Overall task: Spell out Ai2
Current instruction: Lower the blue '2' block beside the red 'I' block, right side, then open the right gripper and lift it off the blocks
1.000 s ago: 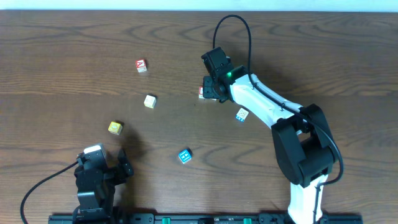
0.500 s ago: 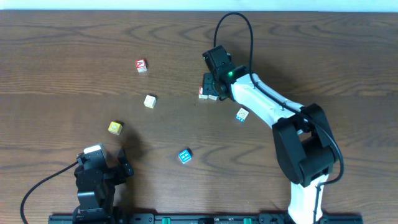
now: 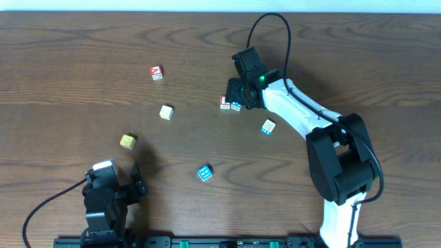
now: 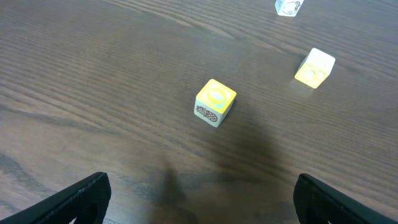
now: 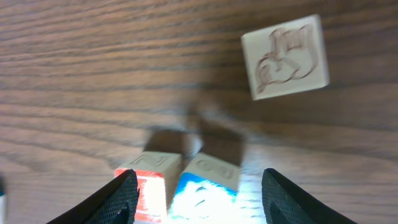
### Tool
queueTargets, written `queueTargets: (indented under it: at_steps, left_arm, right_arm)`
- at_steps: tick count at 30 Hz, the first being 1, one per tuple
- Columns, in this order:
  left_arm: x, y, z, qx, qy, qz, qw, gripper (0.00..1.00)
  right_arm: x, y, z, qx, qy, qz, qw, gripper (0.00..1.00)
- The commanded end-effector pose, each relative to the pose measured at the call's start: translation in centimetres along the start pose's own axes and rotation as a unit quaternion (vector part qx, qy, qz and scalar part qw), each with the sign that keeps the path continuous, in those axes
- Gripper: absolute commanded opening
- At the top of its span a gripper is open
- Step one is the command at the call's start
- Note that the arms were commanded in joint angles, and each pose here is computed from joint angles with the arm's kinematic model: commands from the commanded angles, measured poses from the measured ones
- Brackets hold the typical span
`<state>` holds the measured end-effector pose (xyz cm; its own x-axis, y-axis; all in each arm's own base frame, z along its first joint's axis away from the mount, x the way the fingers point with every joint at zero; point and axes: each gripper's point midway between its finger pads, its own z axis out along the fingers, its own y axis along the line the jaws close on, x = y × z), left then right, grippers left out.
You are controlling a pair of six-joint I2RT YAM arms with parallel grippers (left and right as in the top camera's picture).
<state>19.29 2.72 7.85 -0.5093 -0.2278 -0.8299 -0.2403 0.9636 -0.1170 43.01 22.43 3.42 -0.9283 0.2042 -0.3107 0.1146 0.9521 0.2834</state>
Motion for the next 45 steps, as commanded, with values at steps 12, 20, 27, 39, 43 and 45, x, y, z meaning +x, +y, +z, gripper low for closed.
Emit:
queueTargets:
  at_steps: [12, 20, 27, 39, 43, 45]
  left_arm:
    - [0.2, 0.3, 0.1, -0.008, 0.002, -0.001, 1.0, 0.95]
    - [0.2, 0.3, 0.1, -0.008, 0.002, -0.001, 1.0, 0.95]
    - [0.2, 0.3, 0.1, -0.008, 0.002, -0.001, 1.0, 0.95]
    - [0.2, 0.3, 0.1, -0.008, 0.002, -0.001, 1.0, 0.95]
    - [0.2, 0.3, 0.1, -0.008, 0.002, -0.001, 1.0, 0.95]
    - [0.2, 0.3, 0.1, -0.008, 0.002, -0.001, 1.0, 0.95]
  right_arm:
    - [1.0, 0.0, 0.5, -0.012, 0.027, 0.056, 0.998, 0.64]
    - [0.4, 0.4, 0.6, -0.022, 0.016, 0.053, 0.998, 0.68]
    - [0.3, 0.5, 0.6, -0.024, 0.013, 0.047, 0.998, 0.7]
    - [0.5, 1.1, 0.5, -0.04, 0.021, 0.039, 0.998, 0.73]
    - [0.5, 1.2, 0.5, -0.042, 0.021, 0.035, 0.998, 0.73]
    - [0.5, 1.2, 0.5, -0.042, 0.022, 0.035, 0.998, 0.73]
